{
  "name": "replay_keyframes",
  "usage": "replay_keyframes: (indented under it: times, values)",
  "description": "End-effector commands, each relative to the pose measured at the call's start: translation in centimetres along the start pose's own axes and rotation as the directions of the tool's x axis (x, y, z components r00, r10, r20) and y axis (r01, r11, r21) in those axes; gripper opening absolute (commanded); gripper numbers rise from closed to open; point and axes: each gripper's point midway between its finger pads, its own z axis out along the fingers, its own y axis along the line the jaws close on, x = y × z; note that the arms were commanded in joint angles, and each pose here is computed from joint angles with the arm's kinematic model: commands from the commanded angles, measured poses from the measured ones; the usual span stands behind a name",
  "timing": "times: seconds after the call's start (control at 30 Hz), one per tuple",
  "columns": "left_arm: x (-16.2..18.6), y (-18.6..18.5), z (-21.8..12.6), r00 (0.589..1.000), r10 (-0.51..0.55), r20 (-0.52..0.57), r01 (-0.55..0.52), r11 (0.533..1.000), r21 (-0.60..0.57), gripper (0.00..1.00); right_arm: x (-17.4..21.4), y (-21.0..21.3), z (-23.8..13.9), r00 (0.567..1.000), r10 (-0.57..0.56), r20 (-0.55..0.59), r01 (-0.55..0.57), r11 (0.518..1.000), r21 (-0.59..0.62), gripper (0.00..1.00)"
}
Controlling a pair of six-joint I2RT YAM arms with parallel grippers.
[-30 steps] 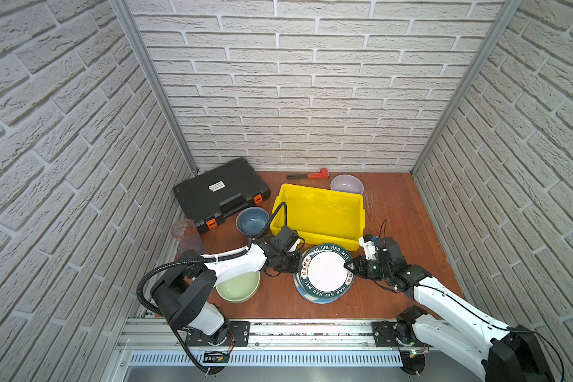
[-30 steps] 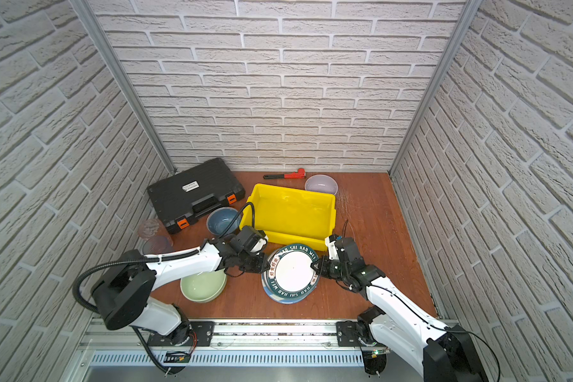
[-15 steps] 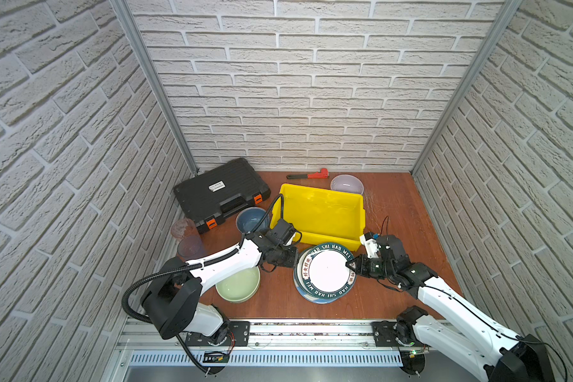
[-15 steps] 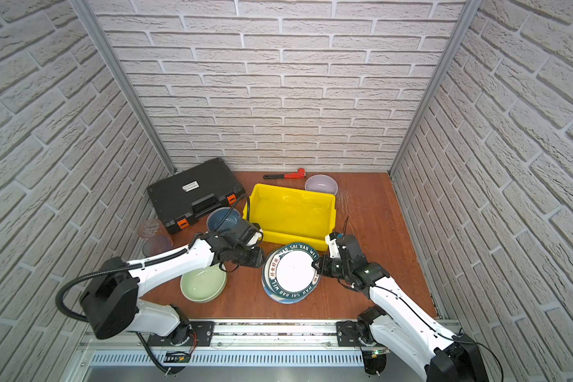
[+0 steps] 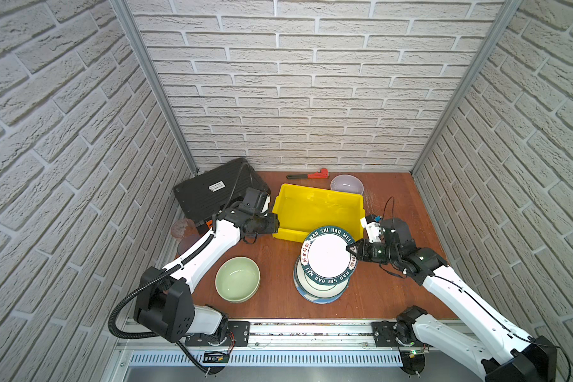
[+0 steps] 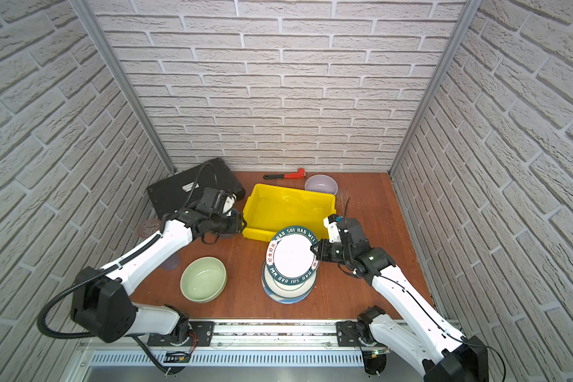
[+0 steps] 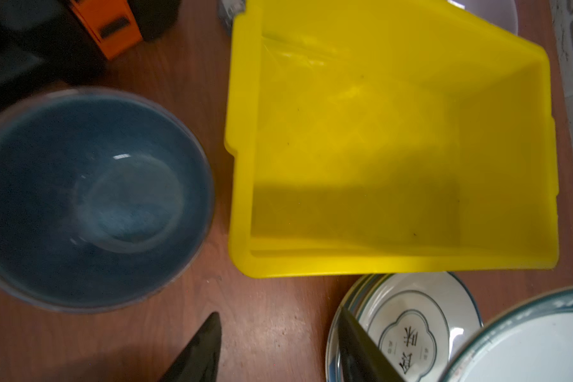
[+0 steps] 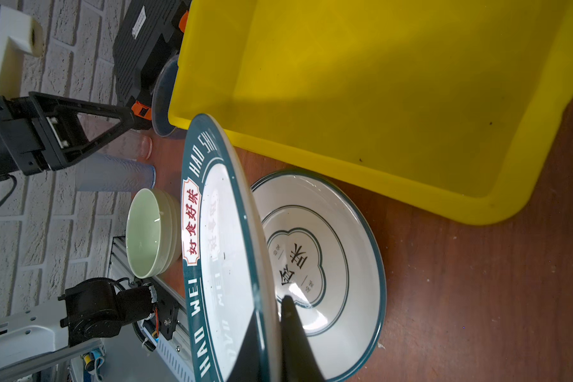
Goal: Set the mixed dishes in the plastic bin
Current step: 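Lift the plate with the right gripper toward the bin while the left gripper releases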
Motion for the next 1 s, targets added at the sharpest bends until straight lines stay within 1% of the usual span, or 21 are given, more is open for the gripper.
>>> replay_keyframes:
  times: [0.0, 0.1, 0.2, 0.4, 0.57, 0.77, 0.97]
  values:
    - [-1.6, 1.8, 0.2, 0.999, 0.04, 0.004, -0.039, 0.998, -0.05, 0.57, -2.9, 1.9, -0.9, 0.996, -0.054, 0.074, 0.055, 0.998, -0.015, 0.06]
    - [-3.0, 2.6, 0.8, 0.999, 0.03, 0.014, -0.029, 0.999, -0.044, 0.56, -5.1, 3.0, -1.0, 0.991, -0.066, 0.114, 0.068, 0.998, -0.012, 0.06]
    - [-3.9, 2.5, 1.8, 1.0, 0.024, 0.016, -0.024, 1.0, -0.006, 0.53, -7.8, 3.8, -0.8, 0.983, -0.072, 0.168, 0.071, 0.997, 0.011, 0.06]
    - [-4.2, 2.7, 3.5, 1.0, 0.008, -0.016, -0.008, 1.0, 0.025, 0.48, -12.7, 3.9, 0.4, 0.965, -0.071, 0.254, 0.047, 0.994, 0.099, 0.06]
    - [-4.4, 1.9, 3.8, 1.0, 0.017, -0.01, -0.017, 0.997, 0.073, 0.44, -16.1, 4.6, 2.9, 0.943, -0.057, 0.327, 0.036, 0.997, 0.069, 0.06]
    - [-4.1, 1.6, 4.4, 1.0, 0.008, -0.023, -0.006, 0.995, 0.099, 0.37, -18.4, 4.2, 6.6, 0.936, -0.03, 0.352, 0.009, 0.998, 0.062, 0.06]
    - [-3.5, 2.1, 5.4, 0.999, 0.005, -0.038, -0.002, 0.997, 0.075, 0.36, -19.2, 3.3, 10.2, 0.942, 0.012, 0.336, -0.034, 0.998, 0.058, 0.06]
